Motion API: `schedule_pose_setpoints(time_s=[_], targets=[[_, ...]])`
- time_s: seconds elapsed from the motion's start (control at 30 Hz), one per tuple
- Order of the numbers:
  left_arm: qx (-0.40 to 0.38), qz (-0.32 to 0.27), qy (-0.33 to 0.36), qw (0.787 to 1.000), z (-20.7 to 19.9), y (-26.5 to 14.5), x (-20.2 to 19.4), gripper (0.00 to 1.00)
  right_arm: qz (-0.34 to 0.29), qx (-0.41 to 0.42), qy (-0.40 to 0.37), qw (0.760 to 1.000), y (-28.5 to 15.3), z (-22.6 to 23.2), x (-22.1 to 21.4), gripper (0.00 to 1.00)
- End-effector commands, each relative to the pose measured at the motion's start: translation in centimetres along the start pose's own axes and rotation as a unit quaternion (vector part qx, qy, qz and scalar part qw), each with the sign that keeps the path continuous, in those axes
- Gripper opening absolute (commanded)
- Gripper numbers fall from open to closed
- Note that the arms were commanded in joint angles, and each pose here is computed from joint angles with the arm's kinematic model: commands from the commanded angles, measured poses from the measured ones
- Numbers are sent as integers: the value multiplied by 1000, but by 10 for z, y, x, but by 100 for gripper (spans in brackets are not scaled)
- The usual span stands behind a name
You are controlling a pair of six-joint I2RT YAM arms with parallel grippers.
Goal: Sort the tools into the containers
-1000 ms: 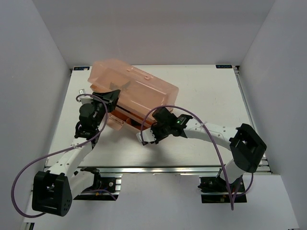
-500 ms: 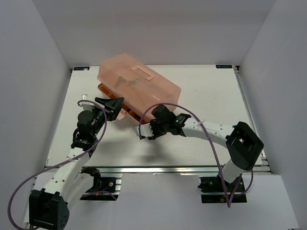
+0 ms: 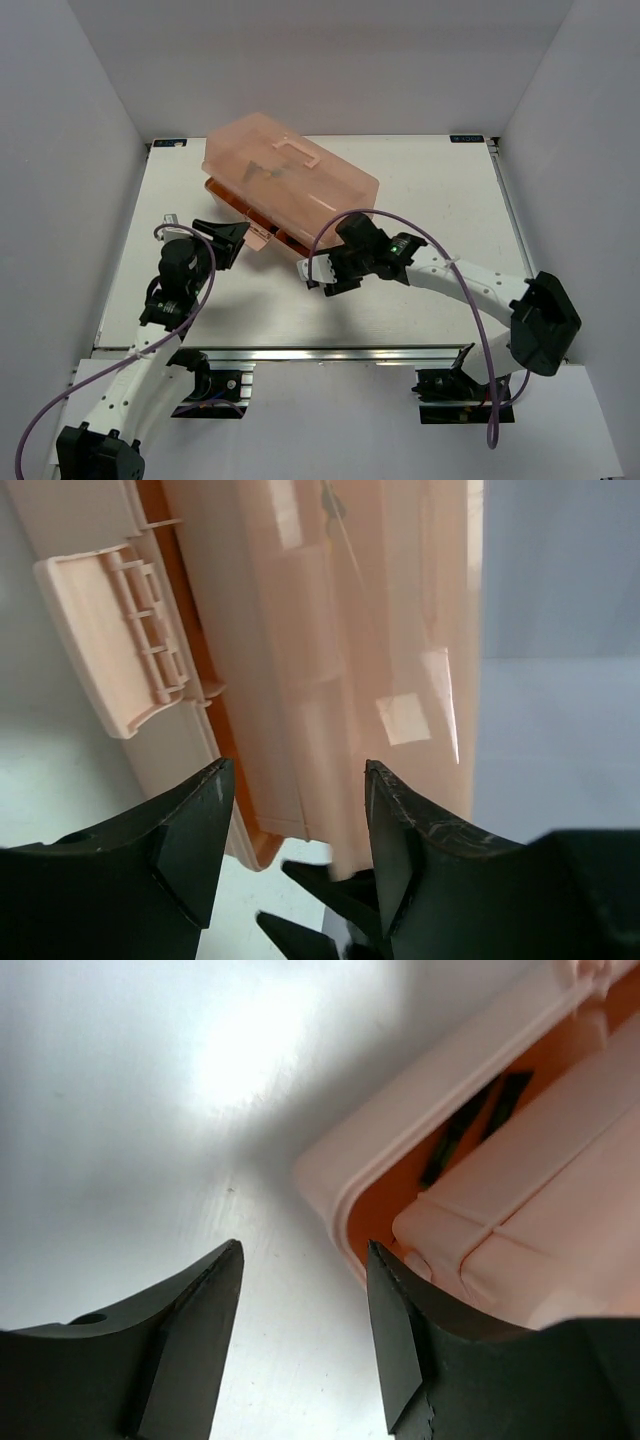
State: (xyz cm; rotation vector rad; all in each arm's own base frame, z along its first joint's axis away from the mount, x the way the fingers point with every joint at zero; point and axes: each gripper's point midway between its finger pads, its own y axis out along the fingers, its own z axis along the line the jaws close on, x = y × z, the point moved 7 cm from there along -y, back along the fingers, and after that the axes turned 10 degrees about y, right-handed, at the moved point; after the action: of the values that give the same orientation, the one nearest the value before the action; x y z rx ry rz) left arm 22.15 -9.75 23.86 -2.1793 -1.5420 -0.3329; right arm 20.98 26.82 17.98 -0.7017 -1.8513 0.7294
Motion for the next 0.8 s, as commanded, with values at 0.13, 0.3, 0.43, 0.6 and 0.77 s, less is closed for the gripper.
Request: schedule_pose_setpoints(time_s=[0.13,0.3,0.43,0.6,0.77], targets=[[44,14,7,999,19,5,-8,60,-93,138,-86,982,-26,39,18,58],[78,16,10,997,28,7,-8,39,-157,128,-74,976,-44,36,44,52],[144,14,21,989,47,12,-9,21,-245,7,28,969,-83,-11,91,55],[192,13,26,981,60,24,-9,23,-327,-124,209,913,-131,-81,134,72],[237,31,28,971,72,31,-12,34,-287,-212,399,845,-109,-149,124,76]])
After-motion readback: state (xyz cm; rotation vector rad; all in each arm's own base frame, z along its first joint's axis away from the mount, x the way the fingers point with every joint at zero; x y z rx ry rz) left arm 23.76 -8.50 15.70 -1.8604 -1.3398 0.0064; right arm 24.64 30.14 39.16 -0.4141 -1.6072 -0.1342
